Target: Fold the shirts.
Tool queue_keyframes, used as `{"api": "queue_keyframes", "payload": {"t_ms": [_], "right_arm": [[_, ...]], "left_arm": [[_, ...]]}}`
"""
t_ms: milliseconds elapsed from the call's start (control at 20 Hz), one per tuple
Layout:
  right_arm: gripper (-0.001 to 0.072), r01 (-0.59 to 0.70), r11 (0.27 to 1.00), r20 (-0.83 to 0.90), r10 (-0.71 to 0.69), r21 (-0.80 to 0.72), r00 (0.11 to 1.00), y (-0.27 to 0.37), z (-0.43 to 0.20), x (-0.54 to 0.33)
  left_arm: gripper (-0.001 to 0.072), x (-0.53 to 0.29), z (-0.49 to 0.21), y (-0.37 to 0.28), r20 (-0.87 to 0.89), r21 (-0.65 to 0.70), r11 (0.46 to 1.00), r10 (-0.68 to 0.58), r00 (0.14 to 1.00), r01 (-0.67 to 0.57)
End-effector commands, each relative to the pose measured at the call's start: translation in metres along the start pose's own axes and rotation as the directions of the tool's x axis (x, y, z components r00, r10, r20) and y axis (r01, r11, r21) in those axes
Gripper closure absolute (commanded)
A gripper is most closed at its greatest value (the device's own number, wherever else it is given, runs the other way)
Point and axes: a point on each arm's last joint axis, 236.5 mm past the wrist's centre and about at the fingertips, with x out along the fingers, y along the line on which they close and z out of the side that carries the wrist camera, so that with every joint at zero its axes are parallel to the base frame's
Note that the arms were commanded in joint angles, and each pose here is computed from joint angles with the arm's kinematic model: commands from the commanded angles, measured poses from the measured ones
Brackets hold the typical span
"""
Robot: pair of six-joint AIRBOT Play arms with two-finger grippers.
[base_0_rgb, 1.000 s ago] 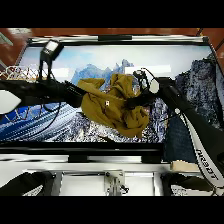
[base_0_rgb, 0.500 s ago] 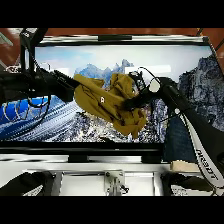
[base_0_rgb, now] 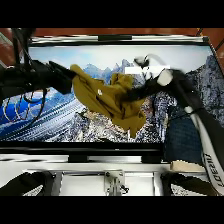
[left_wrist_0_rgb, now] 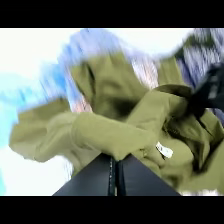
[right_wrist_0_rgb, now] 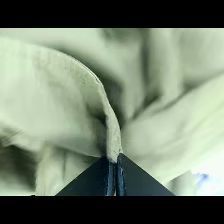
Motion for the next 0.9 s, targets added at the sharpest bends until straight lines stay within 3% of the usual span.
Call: {"api": "queue_keyframes", "payload": {"t_ms": [0, 100, 200, 300, 400, 500, 600, 700, 850], "right_arm": [[0.0647, 0.079, 0.996, 0.321, -0.06, -0.044, 0.945, -0.002, 0.084, -0.12], [0.0647, 0.148, 0.986, 0.527, -0.089, -0.071, 0.845, 0.012, 0.121, -0.22], [0.0647, 0.207, 0.973, 0.682, -0.087, -0.097, 0.726, 0.04, 0.132, -0.307], [0.0647, 0.243, 0.963, 0.77, -0.067, -0.116, 0.634, 0.067, 0.123, -0.368], [0.0647, 0.24, 0.965, 0.792, -0.067, -0.102, 0.606, 0.083, 0.102, -0.399], [0.0648, 0.195, 0.98, 0.721, -0.115, -0.029, 0.683, 0.079, 0.071, -0.391], [0.0647, 0.143, 0.989, 0.501, -0.147, 0.046, 0.853, 0.067, 0.026, -0.344], [0.0647, 0.097, 0.987, 0.206, -0.121, 0.125, 0.971, 0.057, -0.026, -0.287], [0.0648, 0.078, 0.977, -0.064, -0.066, 0.2, 0.996, 0.041, -0.076, -0.211]], "left_arm": [[0.0656, -0.024, 0.077, 0.02, 0.292, -0.152, 0.988, 0.068, 0.954, -0.024], [0.0656, -0.062, 0.13, 0.022, 0.459, -0.214, 0.976, 0.079, 0.885, 0.024], [0.0656, -0.099, 0.164, 0.013, 0.545, -0.188, 0.981, 0.064, 0.836, 0.047], [0.0656, -0.126, 0.175, 0.006, 0.56, -0.174, 0.983, 0.052, 0.827, 0.056], [0.0656, -0.137, 0.163, 0.002, 0.503, -0.15, 0.988, 0.043, 0.863, 0.038], [0.0657, -0.127, 0.125, -0.001, 0.348, -0.132, 0.991, 0.034, 0.937, 0.013], [0.0657, -0.101, 0.061, -0.004, 0.081, -0.145, 0.989, 0.017, 0.997, -0.005], [0.0657, -0.07, -0.009, -0.006, -0.176, -0.177, 0.984, -0.006, 0.984, -0.026], [0.0657, -0.021, -0.103, -0.011, -0.408, -0.223, 0.973, -0.037, 0.912, -0.06]]}}
